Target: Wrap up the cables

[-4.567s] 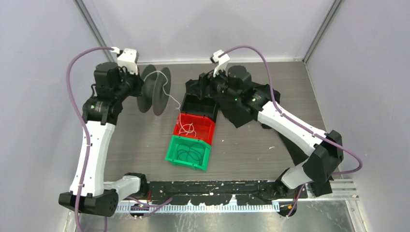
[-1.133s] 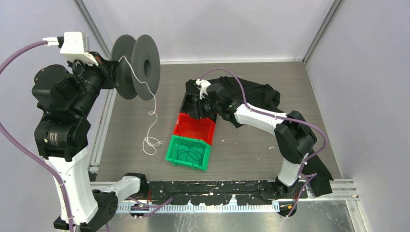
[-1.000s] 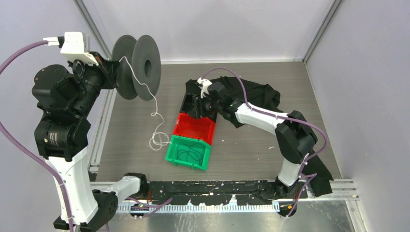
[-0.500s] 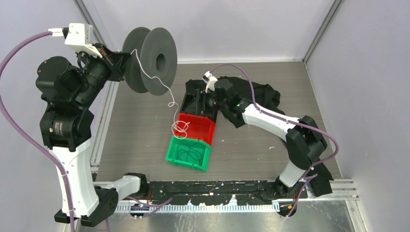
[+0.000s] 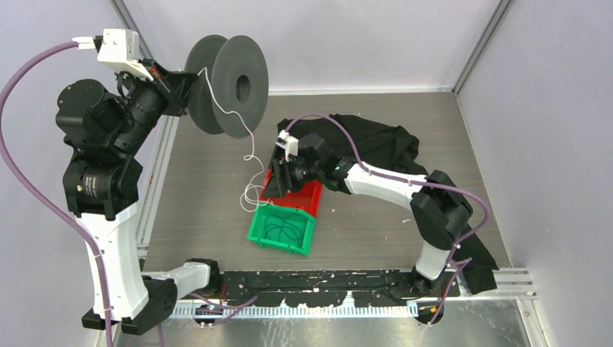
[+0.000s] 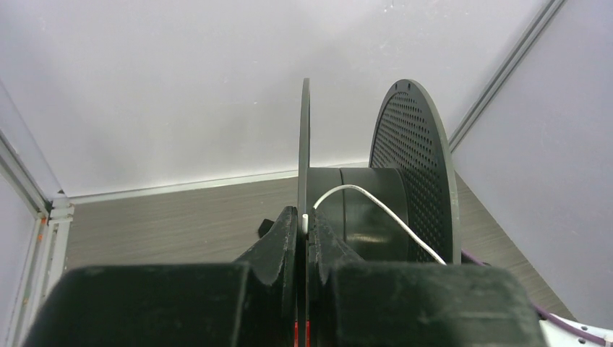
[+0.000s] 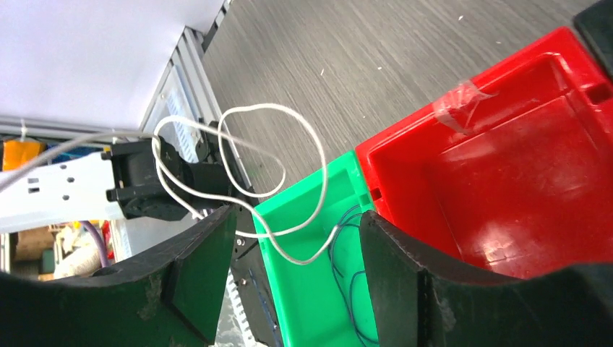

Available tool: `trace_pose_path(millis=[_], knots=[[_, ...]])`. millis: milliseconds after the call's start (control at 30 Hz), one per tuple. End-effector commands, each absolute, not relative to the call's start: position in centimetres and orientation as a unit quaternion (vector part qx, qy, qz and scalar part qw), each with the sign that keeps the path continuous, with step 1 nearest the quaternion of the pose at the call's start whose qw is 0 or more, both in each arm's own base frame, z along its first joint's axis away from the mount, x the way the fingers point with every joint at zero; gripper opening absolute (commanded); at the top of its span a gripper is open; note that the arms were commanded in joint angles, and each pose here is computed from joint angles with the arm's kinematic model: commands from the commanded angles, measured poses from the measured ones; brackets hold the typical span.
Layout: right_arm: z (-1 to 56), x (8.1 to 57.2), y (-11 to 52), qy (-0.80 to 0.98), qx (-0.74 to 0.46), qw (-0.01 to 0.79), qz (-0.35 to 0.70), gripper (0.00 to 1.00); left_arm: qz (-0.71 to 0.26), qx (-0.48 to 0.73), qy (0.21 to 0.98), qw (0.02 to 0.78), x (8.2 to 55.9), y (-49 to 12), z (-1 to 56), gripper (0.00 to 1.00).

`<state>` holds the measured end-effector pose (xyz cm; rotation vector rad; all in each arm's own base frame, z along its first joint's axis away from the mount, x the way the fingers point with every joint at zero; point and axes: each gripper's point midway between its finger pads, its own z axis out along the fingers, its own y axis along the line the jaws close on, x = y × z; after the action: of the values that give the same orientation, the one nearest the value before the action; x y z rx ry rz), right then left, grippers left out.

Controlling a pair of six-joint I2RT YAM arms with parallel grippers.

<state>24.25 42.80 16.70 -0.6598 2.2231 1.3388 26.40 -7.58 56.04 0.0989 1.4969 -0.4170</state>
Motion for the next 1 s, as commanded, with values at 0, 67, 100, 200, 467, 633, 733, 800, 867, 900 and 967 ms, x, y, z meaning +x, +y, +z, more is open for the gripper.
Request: trace_pose_path(millis=[0, 67, 100, 200, 467, 633, 733, 800, 867, 900, 967], knots=[[18.1, 23.9, 44.1, 0.787, -0.276, 0.239, 0.497, 0.69, -0.206, 0.055, 0.603, 0.769, 24.3, -7.8, 61.0, 0.01], [17.4, 23.8, 44.3, 0.794, -0.278, 0.237, 0.485, 0.69, -0.208, 0.056, 0.601, 0.770, 24.2, -7.8, 61.1, 0.01], [17.2, 24.0, 44.4, 0.797, -0.277, 0.239, 0.481, 0.69, -0.209, 0.057, 0.600, 0.770, 24.1, -7.9, 61.2, 0.01], [16.5, 25.1, 44.7, 0.809, -0.253, 0.249, 0.469, 0.69, -0.211, 0.058, 0.597, 0.772, 23.9, -7.9, 61.4, 0.00], [16.2, 26.7, 45.1, 0.816, -0.205, 0.270, 0.468, 0.68, -0.213, 0.061, 0.594, 0.774, 23.2, -8.0, 61.5, 0.01], [13.4, 27.8, 44.5, 0.855, -0.221, 0.269, 0.385, 0.65, -0.217, 0.060, 0.579, 0.783, 22.2, -7.9, 62.5, 0.01], [12.8, 28.5, 43.8, 0.868, -0.240, 0.281, 0.332, 0.65, -0.217, 0.060, 0.565, 0.794, 21.2, -7.7, 63.8, 0.01], [12.8, 28.9, 43.3, 0.870, -0.244, 0.291, 0.314, 0.63, -0.215, 0.056, 0.549, 0.806, 20.2, -7.3, 65.0, 0.01], [12.4, 29.5, 42.4, 0.876, -0.252, 0.298, 0.282, 0.60, -0.213, 0.053, 0.531, 0.819, 19.2, -7.0, 66.3, 0.00], [12.2, 30.0, 41.7, 0.881, -0.253, 0.304, 0.261, 0.59, -0.212, 0.052, 0.524, 0.823, 18.7, -6.9, 66.8, 0.01], [11.9, 30.8, 40.2, 0.888, -0.254, 0.313, 0.223, 0.59, -0.212, 0.051, 0.510, 0.832, 17.7, -6.7, 67.7, 0.00]])
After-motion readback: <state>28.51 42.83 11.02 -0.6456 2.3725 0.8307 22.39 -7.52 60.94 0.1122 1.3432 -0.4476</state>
